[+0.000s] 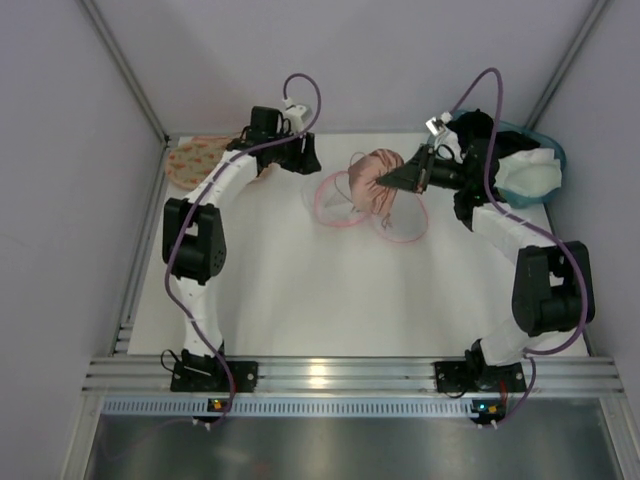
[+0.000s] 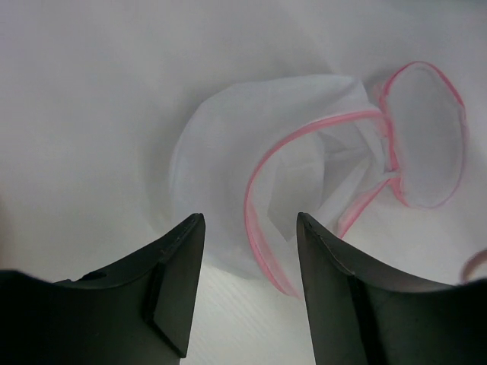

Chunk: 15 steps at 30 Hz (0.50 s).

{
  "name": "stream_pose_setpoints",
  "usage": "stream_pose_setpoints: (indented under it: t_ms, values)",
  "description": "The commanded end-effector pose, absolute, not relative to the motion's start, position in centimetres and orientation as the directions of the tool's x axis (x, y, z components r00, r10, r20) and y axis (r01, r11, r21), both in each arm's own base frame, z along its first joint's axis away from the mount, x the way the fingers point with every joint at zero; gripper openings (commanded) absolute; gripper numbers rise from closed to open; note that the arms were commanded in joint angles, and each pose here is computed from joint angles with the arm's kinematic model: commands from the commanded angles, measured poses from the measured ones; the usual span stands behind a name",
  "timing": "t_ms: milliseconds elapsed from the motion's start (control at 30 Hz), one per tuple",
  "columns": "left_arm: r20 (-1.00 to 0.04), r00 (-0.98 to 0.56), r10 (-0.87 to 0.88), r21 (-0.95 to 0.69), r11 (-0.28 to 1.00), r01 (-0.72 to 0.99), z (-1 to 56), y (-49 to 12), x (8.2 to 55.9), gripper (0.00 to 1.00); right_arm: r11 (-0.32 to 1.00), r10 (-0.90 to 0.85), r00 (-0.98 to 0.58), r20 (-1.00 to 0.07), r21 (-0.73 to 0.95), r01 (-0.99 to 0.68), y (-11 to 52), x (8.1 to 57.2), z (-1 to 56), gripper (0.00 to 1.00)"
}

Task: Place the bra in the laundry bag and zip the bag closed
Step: Pick up the bra from the center of the board, then adjust the laundry bag at the center of the board.

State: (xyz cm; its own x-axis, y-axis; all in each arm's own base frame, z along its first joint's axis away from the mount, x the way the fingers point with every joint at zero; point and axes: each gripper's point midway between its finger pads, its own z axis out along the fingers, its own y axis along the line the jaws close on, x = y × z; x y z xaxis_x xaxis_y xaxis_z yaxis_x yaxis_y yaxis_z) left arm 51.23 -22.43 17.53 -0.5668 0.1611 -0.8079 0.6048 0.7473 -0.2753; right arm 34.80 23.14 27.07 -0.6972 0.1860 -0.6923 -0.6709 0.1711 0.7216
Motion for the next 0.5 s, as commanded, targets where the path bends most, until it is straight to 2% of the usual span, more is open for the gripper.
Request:
stream_pose_setpoints:
  t_ms: [0,233,467]
  values:
    - [-0.812,-0.565,0.144,-0.283,0.75,0.598,17.7,-24.0,52.2,0.57,0.136,0.318,-0.587,-0.745,0.648,-0.749,22.3,36.3,33.0,0.0]
    - [-0.792,-0.581,0.189,-0.248,0.77,0.588,14.6,-25.6,52.8,0.54,0.114,0.379,-0.587,-0.715,0.666,-0.737,21.7,38.4,34.1,0.0]
    - [-0.773,-0.586,0.243,-0.194,0.788,0.584,12.0,-25.3,53.1,0.55,0.073,0.359,-0.631,-0.688,0.694,-0.716,21.8,37.1,33.0,0.0]
